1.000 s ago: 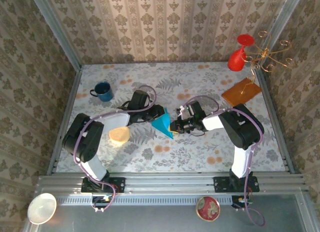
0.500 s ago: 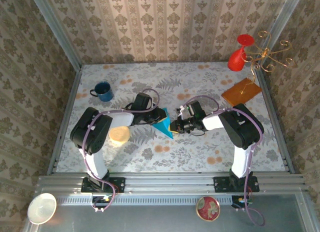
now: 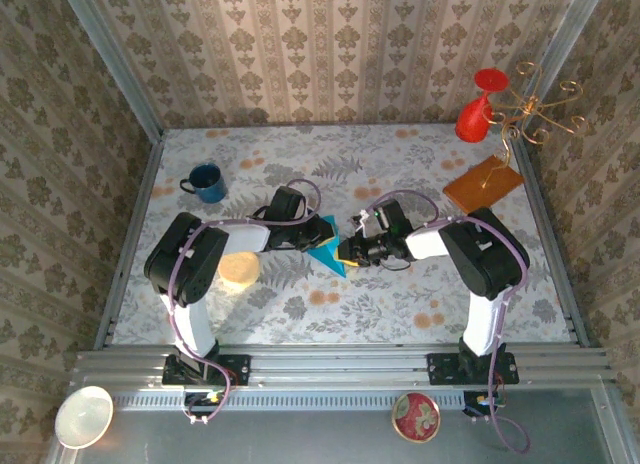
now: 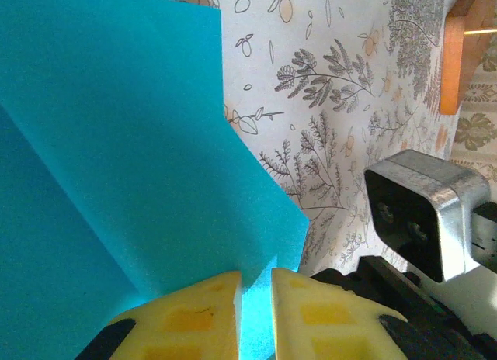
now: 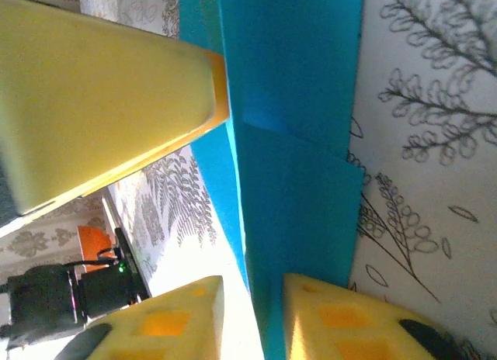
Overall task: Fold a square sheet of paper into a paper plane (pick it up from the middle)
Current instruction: Fourth fold the wing at the center of the table.
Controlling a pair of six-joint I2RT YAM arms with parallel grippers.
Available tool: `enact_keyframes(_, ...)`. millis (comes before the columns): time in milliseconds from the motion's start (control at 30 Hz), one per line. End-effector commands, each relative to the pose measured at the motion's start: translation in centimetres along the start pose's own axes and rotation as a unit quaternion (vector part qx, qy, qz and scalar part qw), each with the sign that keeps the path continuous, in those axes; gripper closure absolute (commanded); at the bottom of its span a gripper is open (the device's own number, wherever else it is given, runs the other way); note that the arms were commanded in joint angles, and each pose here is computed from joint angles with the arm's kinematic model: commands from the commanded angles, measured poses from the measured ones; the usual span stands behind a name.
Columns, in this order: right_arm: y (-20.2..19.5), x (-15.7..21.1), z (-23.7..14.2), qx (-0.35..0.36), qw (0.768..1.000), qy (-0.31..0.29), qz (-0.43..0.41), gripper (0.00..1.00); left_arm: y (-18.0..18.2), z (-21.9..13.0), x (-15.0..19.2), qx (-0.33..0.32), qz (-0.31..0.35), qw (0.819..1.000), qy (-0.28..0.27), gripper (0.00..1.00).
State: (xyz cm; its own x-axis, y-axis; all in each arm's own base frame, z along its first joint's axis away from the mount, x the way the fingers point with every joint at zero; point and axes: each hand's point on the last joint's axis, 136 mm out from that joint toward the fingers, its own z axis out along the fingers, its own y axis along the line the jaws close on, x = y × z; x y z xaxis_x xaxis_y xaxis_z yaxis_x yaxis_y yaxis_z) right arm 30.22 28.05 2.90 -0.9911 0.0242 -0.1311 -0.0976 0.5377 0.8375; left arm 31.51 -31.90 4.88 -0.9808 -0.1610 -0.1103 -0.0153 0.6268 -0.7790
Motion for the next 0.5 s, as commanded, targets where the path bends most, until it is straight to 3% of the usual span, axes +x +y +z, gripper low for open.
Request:
enact_keyframes(0, -0.9, 0.9, -1.2, 0.023, 0.999, 0.000, 0.036, 0.68, -0.1, 0.2, -0.2, -0.001, -0.004, 1.000, 0.005, 0.82)
enact_keyframes(467, -0.2, 0.4, -2.7, 0.050, 0.998, -0.025, 0.012, 0.72, 0.1, 0.6, -0.2, -0.002, -0.009, 1.000, 0.013, 0.82)
